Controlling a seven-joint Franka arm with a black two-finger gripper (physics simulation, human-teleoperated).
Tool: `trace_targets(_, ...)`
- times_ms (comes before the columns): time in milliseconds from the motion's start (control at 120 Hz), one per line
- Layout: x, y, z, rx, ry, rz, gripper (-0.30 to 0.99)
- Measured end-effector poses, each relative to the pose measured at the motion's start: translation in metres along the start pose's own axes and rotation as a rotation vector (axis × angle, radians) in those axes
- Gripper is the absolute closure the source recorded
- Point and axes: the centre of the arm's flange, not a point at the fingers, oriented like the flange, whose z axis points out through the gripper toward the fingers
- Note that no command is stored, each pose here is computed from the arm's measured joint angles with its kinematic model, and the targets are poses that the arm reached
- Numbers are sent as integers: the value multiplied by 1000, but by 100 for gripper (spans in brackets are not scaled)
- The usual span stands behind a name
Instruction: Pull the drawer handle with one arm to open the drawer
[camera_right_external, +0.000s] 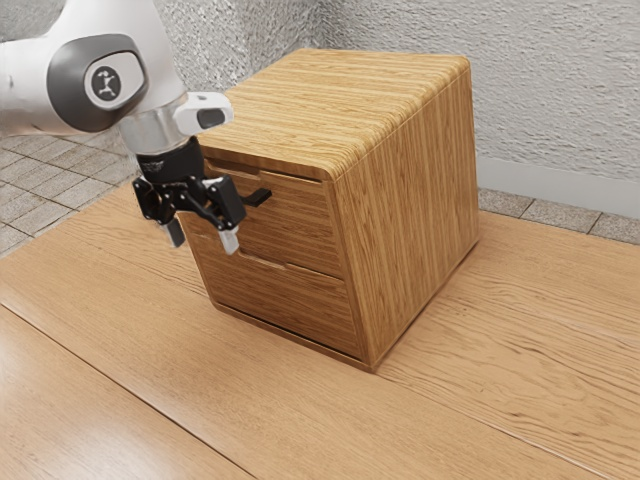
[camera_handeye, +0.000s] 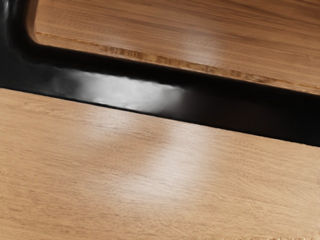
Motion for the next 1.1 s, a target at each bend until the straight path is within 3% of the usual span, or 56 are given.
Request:
trace_targets(300, -4, 40, -8, -30, 13, 64, 0)
trace_targets(383, -26, 37, -76, -29, 133, 54, 0)
trace_targets(450, -74, 28, -140, -38, 242, 5, 0)
trace_targets(550, -131, 72, -178, 59, 313, -112, 0)
trace_targets(642, -131, 91, -167, 97, 296, -306, 0)
trace_targets(725, -115, 97, -148, 81, 247, -471, 0)
trace_targets(875, -115, 103, -135, 51, 215, -675, 0)
trace_targets(975, -151, 92, -122, 13, 218, -789, 0)
trace_targets(1100, -164, 70, -93, -64, 193, -905, 0)
